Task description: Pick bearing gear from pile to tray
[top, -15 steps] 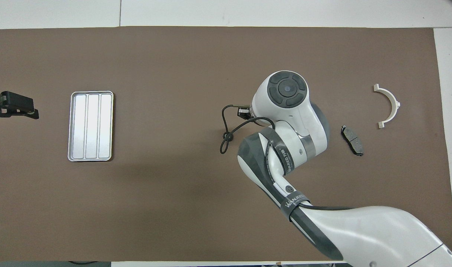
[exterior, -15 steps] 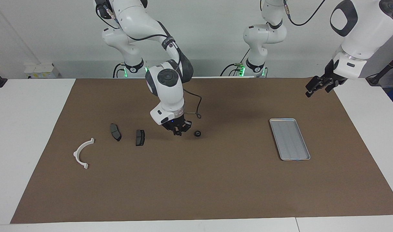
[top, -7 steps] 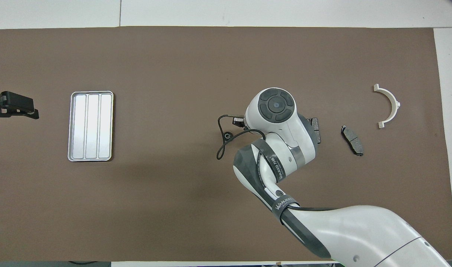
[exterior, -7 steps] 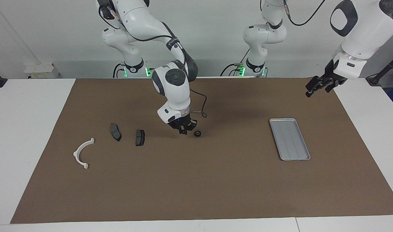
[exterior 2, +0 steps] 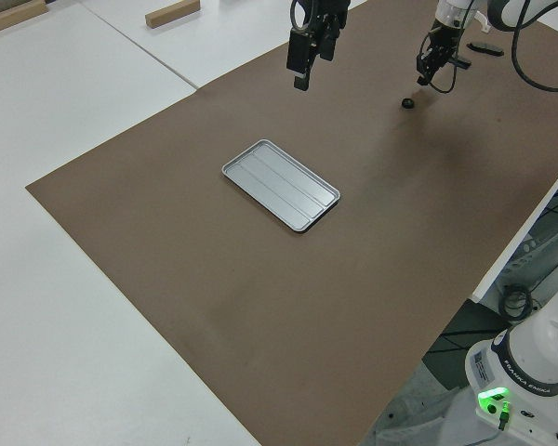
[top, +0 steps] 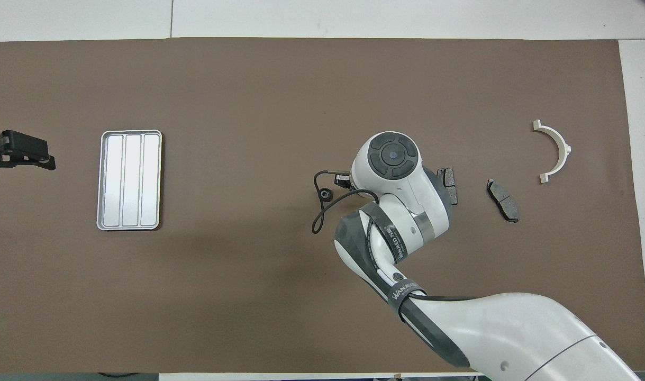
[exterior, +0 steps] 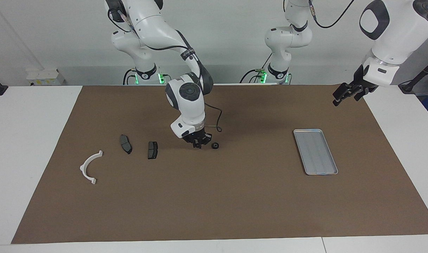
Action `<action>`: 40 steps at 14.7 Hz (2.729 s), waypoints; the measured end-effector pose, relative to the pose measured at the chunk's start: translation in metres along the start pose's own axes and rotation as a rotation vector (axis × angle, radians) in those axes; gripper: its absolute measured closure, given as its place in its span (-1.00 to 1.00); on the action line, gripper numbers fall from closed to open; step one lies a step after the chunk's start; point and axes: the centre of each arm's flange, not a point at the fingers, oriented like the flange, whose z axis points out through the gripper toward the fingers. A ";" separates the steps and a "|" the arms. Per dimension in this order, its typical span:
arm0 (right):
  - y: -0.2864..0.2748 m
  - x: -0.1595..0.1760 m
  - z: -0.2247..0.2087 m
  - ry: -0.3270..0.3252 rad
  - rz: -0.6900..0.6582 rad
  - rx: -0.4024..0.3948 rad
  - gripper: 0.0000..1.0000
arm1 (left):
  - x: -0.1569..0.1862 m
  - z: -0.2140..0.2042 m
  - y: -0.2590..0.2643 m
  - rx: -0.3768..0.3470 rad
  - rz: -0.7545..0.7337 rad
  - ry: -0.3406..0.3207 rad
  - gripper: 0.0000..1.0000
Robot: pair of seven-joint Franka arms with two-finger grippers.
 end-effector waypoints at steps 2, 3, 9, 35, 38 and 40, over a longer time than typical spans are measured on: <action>0.003 -0.003 0.010 0.006 -0.001 0.005 0.52 | 0.000 0.000 0.000 0.000 0.000 0.000 -1.00; 0.005 -0.005 0.013 0.005 -0.001 0.005 0.52 | 0.000 0.000 0.000 0.000 0.000 0.000 -1.00; 0.007 -0.006 0.016 0.004 -0.001 0.003 0.52 | 0.000 0.000 0.000 0.000 0.000 0.000 -1.00; 0.173 0.113 -0.111 0.101 -0.142 0.011 -1.00 | -0.001 0.001 0.003 0.001 0.005 -0.007 -1.00; 0.230 0.122 -0.137 0.094 -0.176 -0.007 -1.00 | -0.003 0.001 0.012 0.002 0.021 -0.007 -1.00; 0.264 0.125 -0.150 0.086 -0.177 -0.017 -1.00 | -0.004 0.003 0.016 0.003 0.021 -0.011 -1.00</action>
